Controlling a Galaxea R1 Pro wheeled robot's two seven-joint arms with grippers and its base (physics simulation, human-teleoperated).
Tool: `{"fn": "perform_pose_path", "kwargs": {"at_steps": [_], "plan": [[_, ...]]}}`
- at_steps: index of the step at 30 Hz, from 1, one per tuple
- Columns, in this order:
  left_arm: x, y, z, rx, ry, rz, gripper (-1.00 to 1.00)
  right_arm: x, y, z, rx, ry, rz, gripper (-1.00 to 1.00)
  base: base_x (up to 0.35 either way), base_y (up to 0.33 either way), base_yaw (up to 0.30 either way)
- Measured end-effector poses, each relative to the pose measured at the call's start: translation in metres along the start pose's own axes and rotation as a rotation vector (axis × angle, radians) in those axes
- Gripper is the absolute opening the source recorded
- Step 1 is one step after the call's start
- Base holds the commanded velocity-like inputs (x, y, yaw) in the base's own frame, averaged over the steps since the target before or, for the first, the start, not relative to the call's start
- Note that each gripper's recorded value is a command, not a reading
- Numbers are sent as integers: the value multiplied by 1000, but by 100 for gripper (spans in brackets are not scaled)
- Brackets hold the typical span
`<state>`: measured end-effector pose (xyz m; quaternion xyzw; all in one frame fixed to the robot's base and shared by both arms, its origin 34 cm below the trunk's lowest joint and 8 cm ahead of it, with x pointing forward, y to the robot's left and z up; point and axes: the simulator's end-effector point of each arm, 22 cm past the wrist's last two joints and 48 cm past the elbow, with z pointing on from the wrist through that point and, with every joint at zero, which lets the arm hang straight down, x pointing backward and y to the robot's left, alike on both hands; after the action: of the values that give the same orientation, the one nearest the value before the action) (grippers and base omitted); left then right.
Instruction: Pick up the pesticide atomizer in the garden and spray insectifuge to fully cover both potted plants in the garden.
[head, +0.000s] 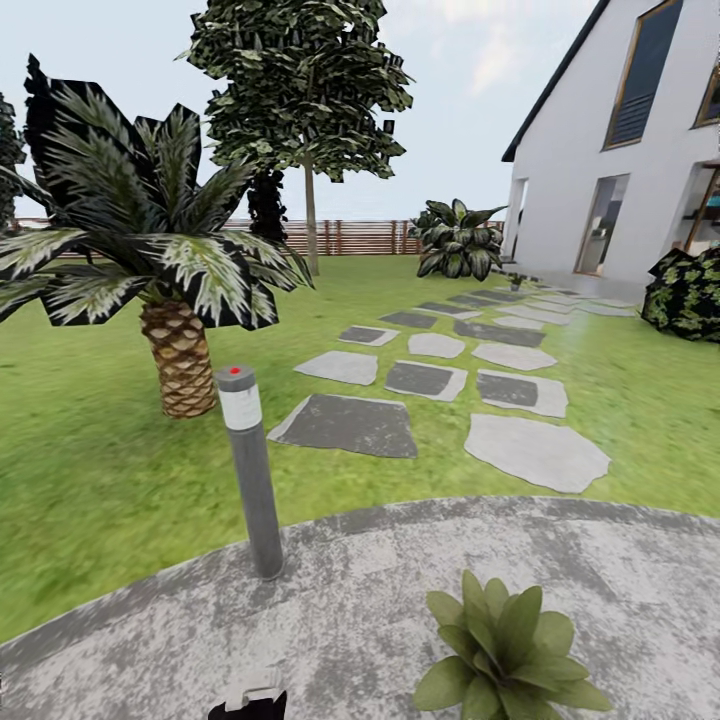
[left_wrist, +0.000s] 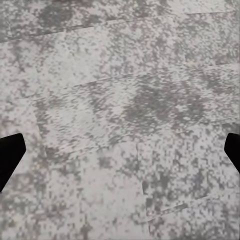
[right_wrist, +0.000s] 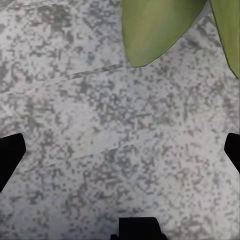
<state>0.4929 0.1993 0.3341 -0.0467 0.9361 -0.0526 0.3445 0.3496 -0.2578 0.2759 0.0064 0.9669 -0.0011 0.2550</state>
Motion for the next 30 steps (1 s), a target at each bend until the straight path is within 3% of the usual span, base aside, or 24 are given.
{"fn": "perform_pose_path", "kwargs": {"at_steps": [12,21,30], "plan": [[0,0,0,0,0,0,100,0,0,0,1,0,0,100,0,9,-2],[0,-3,0,4,0,-2,100,0,0,0,1,0,0,100,0,0,-156],[0,-3,0,3,1,-2,100,0,0,0,1,-1,0,100,92,69,-17]]}}
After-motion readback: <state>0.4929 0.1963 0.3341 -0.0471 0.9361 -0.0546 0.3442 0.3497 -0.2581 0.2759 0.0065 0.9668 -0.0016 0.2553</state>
